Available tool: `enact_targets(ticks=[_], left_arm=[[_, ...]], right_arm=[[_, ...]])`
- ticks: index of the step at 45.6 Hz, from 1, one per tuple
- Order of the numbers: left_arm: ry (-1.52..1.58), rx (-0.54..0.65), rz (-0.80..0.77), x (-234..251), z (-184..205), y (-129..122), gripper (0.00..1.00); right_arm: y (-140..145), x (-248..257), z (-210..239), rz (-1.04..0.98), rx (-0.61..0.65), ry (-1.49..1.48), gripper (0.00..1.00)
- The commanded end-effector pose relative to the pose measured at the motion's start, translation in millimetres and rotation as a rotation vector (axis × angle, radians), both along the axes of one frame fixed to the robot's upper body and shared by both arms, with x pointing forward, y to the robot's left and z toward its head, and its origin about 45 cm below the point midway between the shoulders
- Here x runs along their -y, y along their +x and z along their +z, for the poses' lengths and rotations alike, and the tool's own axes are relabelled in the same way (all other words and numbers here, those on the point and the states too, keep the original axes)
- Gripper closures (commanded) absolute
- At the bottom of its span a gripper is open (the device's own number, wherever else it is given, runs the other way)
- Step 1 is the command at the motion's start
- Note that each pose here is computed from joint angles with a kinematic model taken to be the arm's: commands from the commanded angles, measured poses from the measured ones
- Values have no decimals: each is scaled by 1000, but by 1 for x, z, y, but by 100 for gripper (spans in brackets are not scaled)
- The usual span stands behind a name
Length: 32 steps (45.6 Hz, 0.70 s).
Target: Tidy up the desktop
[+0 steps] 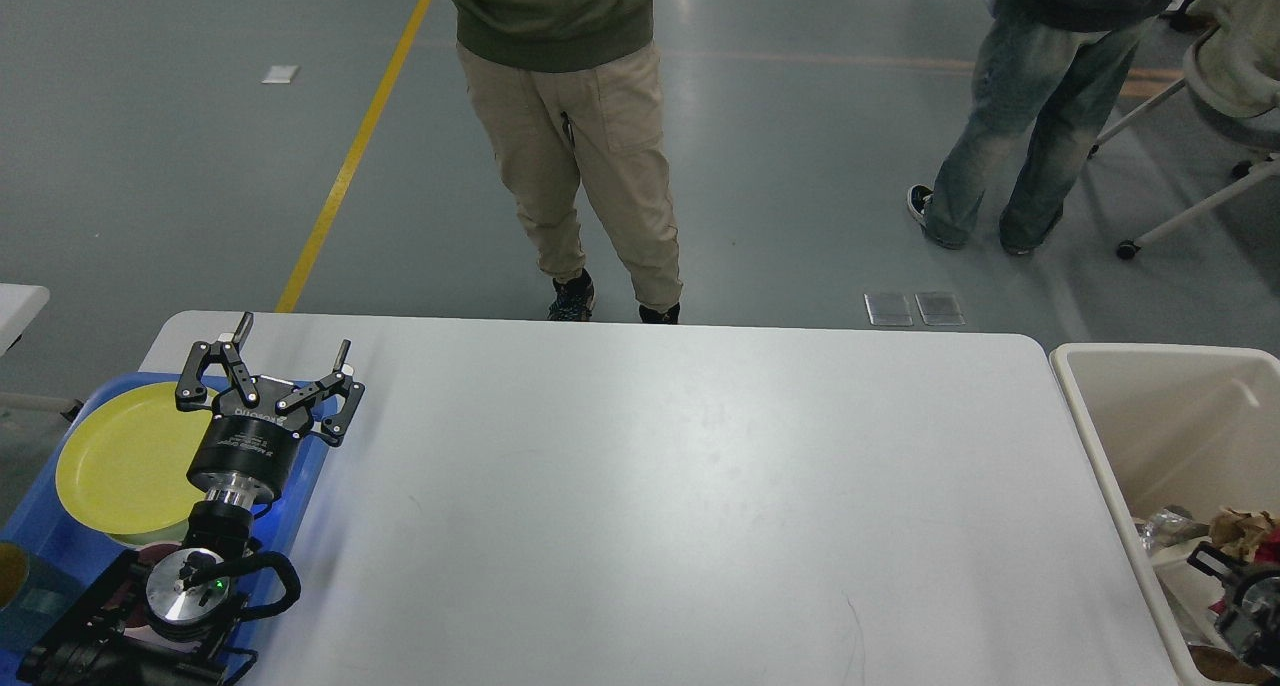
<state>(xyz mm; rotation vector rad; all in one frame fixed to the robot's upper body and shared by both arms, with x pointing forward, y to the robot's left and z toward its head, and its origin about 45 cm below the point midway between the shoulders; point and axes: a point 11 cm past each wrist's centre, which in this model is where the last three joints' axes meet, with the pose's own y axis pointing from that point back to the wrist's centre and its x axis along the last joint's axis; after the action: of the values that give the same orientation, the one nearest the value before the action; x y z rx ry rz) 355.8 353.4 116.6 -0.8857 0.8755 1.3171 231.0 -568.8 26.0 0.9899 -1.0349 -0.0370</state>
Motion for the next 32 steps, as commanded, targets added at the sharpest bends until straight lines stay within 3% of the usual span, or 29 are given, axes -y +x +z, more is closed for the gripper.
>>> enact_targets(ticks=[1,13,14,18,20,23,32], left_arm=[[0,-1,0,0,0,0,4],[0,0,0,0,0,0,4],[0,0,0,0,0,0,4],[0,0,0,0,0,0,4],[0,0,0,0,0,0,4],[0,0,0,0,0,0,4],[0,-1,0,0,0,0,4]], right_arm=[[-3,-4,-5,-18,27,4,100],[-3,-9,-8,-20,29,3,100],[-3,-8,-8,-20,29,1,90],[1,-8,-6,-11,48,-13,28],[2,-7,-4,-9,65,-31,13],[3,-7,-3,-3,83,-48,0],[1,-8,-5,-5,80,-46,0]])
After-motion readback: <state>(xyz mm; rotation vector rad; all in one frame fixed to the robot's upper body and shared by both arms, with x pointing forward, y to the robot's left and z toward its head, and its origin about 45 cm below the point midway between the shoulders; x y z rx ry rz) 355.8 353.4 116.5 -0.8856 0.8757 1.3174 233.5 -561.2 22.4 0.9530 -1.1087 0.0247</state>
